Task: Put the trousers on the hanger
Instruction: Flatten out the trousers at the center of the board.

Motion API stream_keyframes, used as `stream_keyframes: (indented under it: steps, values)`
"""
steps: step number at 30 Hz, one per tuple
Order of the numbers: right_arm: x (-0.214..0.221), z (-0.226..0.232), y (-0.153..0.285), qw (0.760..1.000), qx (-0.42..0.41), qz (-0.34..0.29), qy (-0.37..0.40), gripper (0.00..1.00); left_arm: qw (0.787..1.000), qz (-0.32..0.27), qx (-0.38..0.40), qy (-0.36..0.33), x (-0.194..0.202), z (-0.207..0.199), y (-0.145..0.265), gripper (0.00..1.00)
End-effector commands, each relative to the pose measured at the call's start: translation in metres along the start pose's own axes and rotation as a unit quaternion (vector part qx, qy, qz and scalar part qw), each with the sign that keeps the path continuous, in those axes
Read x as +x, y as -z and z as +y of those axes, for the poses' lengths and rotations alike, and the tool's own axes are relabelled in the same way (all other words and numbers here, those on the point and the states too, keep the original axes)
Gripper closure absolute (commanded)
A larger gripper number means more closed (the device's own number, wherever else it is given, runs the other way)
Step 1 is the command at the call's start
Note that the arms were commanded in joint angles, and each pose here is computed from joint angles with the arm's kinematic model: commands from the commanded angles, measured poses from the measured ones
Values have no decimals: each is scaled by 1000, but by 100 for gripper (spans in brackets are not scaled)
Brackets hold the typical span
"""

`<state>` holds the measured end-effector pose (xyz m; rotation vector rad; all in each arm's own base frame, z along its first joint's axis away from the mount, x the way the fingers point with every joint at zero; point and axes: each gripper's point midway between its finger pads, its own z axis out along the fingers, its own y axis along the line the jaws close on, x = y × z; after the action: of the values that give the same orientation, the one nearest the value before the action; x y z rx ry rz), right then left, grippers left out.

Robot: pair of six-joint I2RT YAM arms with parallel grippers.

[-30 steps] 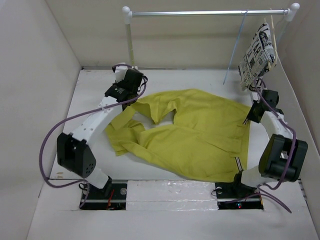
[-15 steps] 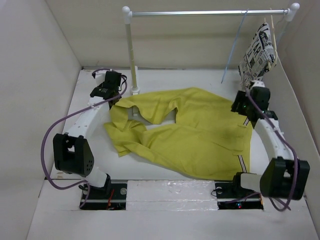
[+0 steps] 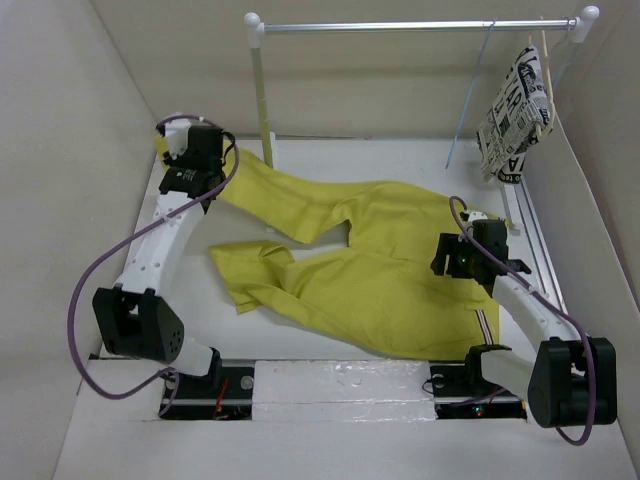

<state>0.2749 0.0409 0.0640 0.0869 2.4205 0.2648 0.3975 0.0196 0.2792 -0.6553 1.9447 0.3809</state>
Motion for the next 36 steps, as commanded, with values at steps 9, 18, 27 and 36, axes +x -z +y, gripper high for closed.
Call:
stream_keyframes:
  steps: [9,18,27,36]
  values:
    - [-40,-35,31,995,60,-70,-24,33,978,157,23,133,88,50,-70,59]
    - [-47,-101,23,987,90,-61,-115,21,967,160,199,18,133,-60,47,59]
    - [-44,-131,0,984,110,-35,-139,23,959,214,171,79,206,-10,55,37]
    - [-103,-143,-4,975,103,-92,-173,100,958,245,104,105,234,21,53,39]
